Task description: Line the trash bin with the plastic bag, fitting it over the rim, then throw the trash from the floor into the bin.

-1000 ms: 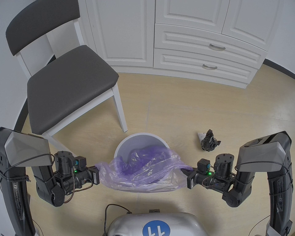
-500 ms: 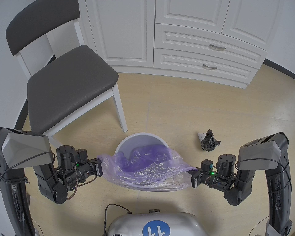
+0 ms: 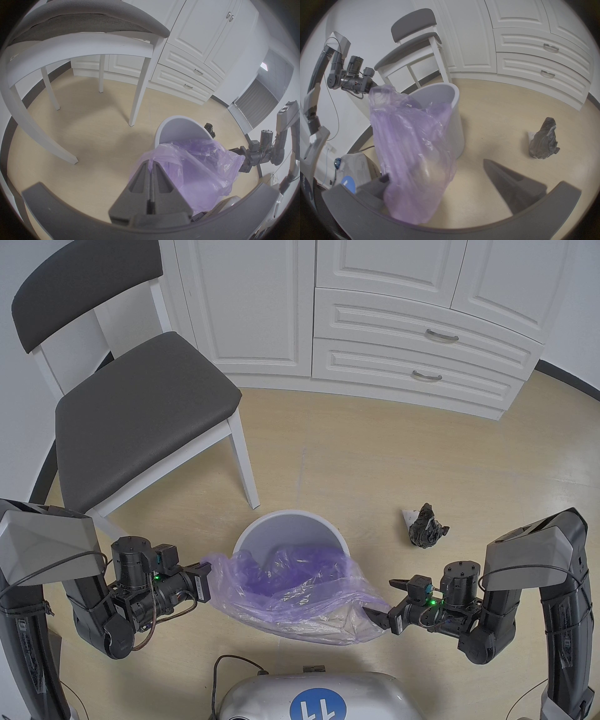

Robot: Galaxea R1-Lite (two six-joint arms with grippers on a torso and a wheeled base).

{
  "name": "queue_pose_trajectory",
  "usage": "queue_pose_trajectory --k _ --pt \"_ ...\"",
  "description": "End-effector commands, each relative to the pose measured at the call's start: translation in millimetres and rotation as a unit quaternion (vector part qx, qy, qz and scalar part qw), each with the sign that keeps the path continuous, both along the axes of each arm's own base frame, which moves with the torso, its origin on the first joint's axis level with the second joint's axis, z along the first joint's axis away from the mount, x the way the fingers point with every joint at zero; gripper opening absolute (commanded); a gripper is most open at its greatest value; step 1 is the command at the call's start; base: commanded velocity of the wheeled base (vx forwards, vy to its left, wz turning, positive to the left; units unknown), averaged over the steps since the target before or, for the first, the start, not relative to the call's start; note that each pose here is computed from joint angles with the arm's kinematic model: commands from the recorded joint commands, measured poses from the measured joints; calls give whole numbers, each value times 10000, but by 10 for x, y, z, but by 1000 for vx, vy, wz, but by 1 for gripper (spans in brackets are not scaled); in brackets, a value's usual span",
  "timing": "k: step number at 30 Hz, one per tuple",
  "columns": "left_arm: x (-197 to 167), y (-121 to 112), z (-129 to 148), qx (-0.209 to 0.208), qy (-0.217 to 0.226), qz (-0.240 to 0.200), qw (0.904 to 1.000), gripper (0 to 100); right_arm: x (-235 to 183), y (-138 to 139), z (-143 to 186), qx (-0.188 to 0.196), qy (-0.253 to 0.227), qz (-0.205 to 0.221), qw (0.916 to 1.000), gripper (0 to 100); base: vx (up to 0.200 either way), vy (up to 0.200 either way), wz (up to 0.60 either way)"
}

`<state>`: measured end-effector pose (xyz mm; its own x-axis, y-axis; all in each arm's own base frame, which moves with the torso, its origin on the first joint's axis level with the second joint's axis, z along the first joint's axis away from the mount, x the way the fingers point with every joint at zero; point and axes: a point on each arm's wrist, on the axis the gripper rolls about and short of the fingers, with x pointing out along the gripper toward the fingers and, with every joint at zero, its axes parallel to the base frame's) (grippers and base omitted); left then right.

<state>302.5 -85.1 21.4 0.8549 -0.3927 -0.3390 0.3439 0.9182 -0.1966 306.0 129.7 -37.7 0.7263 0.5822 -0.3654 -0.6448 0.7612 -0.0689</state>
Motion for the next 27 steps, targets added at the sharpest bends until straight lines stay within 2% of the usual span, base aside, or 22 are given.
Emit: queue_pose_trajectory --k 1,3,7,9,11,16,27 --pt "-6 -11 -1 2 4 -14 10000 0 3 -129 111 285 -40 380 9989 100 0 0 0" --pt "-6 -11 -6 4 11 -14 10000 0 -22 -281 169 505 55 739 9960 100 0 0 0" --pt "0 -7 -23 13 33 1 10000 0 -6 -466 221 725 81 979 9925 100 0 0 0" --pt "7 -9 -35 17 48 1 10000 0 -10 -636 224 1017 207 1399 9847 100 0 0 0" --pt "17 -6 -60 30 76 23 10000 0 -2 -728 221 1228 312 1603 9789 100 0 0 0" --pt "52 16 -162 82 195 78 9997 0 37 -849 195 1549 576 1574 9736 100 0 0 0" --pt "158 128 -305 197 303 264 9990 0 62 -925 132 1621 637 1614 9714 100 0 0 0"
